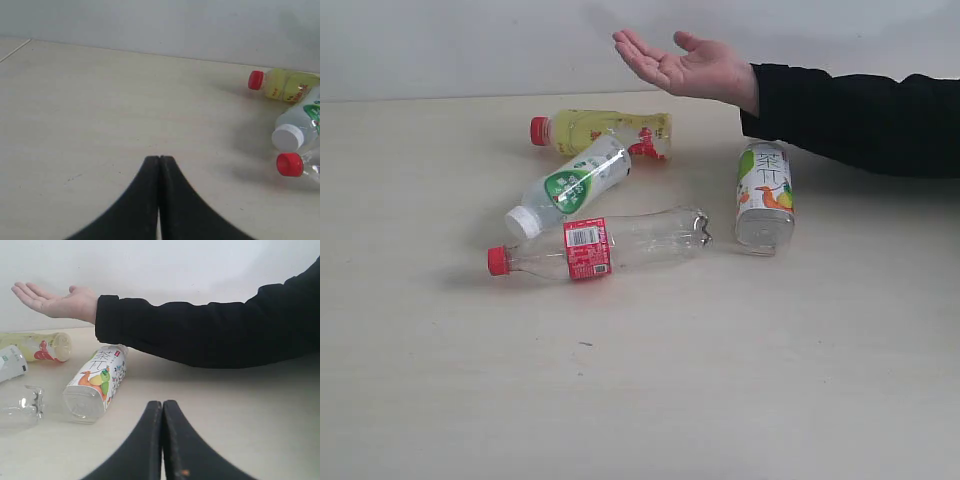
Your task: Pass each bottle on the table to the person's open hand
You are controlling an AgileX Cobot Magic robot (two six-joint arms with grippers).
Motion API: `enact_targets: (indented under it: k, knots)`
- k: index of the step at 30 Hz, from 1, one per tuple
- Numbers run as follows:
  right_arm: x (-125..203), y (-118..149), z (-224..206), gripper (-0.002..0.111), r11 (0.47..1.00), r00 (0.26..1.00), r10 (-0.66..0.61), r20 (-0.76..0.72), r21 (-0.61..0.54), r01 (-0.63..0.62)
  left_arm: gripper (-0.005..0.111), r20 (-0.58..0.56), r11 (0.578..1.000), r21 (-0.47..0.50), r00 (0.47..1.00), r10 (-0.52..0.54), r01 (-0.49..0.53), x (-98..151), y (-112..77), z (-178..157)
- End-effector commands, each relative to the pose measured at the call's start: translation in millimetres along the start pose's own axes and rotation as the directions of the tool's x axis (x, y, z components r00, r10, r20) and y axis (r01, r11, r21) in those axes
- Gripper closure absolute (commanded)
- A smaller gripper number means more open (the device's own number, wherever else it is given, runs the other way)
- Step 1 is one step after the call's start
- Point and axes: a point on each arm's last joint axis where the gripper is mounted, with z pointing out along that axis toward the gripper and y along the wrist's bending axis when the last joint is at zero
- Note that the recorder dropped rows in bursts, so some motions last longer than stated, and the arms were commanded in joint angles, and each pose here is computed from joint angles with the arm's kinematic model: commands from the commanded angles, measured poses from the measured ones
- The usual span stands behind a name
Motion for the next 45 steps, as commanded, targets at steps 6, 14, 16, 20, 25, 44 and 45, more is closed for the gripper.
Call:
enact_targets:
  k: [6,14,16,20,25,44,45]
  knots:
    - [0.5,-0.4,-0.1,0.108,1.000,1.000,-0.004,0.008,0.005,0.004,0.107,0.004,1.000,0.008,1.000,0.002,-0.002,0.6,-0.4,0.1]
    - [0.5,-0.4,-0.1,0.108,1.000,1.000,-0.004,0.008,0.005,0.004,0.107,0.004,1.000,0.008,1.000,0.002,-0.002,0.6,-0.4,0.1]
    - [0.5,-0.4,-0.1,0.108,1.000,1.000,-0.004,0.008,0.005,0.004,0.107,0.004,1.000,0.008,1.000,0.002,-0.002,0.6,-0.4,0.1]
    - [0.5,-0.4,-0.1,0.108,1.000,1.000,-0.004,0.008,0.005,0.004,0.107,0.004,1.000,0.008,1.000,0.002,-0.002,0.6,-0.4,0.1]
    - [0.5,-0.4,-0.1,0.108,1.000,1.000,-0.004,0.008,0.005,0.004,0.107,0.004,1.000,0.008,1.000,0.002,-0.002,0.6,-0.4,0.1]
    - [0.5,-0.4,-0.1,0.108,1.000,1.000,-0.004,0.008,0.005,0.004,0.107,0.014,0.986,-0.021,0.986,0.164,-0.164,-0.6,2.0,0.1]
    - [0.5,-0.4,-0.1,0.108,1.000,1.000,-0.004,0.008,0.005,0.004,0.107,0.023,0.980,-0.028,0.980,0.197,-0.197,-1.6,2.4,0.0]
